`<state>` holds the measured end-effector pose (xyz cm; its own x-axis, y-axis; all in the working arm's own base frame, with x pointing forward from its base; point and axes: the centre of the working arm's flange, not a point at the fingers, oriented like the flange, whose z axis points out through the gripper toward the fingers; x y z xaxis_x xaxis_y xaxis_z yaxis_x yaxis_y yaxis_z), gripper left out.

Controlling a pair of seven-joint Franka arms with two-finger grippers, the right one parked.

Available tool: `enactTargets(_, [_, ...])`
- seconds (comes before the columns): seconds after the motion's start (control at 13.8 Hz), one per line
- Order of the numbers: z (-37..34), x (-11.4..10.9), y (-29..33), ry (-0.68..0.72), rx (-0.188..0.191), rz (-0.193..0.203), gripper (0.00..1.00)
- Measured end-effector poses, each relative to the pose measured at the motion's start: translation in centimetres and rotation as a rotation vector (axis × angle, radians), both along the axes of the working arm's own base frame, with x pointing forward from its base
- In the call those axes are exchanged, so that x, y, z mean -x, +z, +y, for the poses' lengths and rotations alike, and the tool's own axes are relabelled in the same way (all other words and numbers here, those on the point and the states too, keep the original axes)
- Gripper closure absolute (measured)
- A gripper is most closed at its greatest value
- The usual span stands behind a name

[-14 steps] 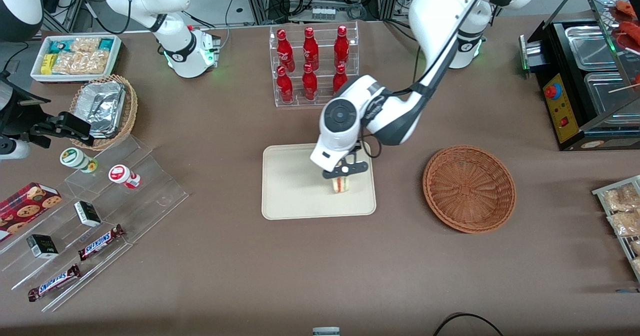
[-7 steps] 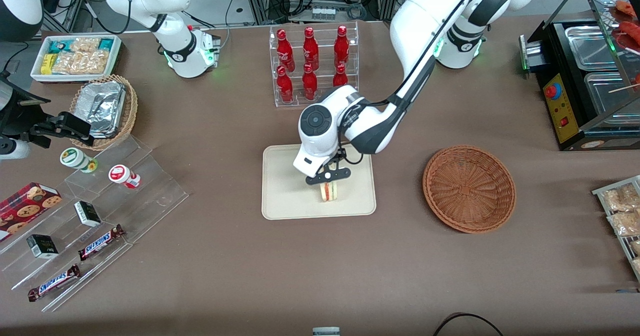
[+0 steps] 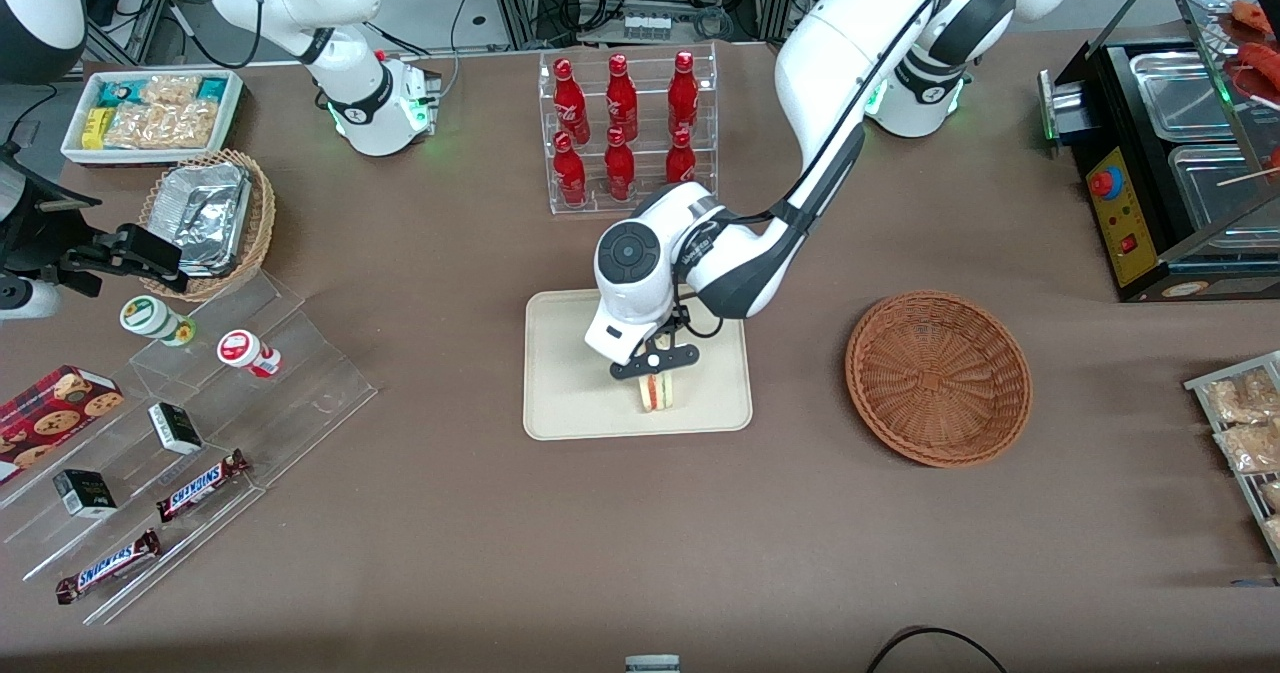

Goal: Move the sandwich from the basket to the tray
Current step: 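Lower the sandwich onto the tray and open the left gripper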

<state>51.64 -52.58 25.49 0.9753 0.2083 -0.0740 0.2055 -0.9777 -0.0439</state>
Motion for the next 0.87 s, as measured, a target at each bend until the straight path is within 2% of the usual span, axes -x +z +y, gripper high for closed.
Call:
enactTargets(0.43, [-0.9,0.3,-1.2,0.013,0.0,0.004,0.85])
enactTargets(0.58, [-0.9,0.3,-1.4,0.014,-0.001,0.006,0.7])
enactTargets(0.87, [-1.1,-0.1,-0.7,0.018,0.009,-0.005,0.28])
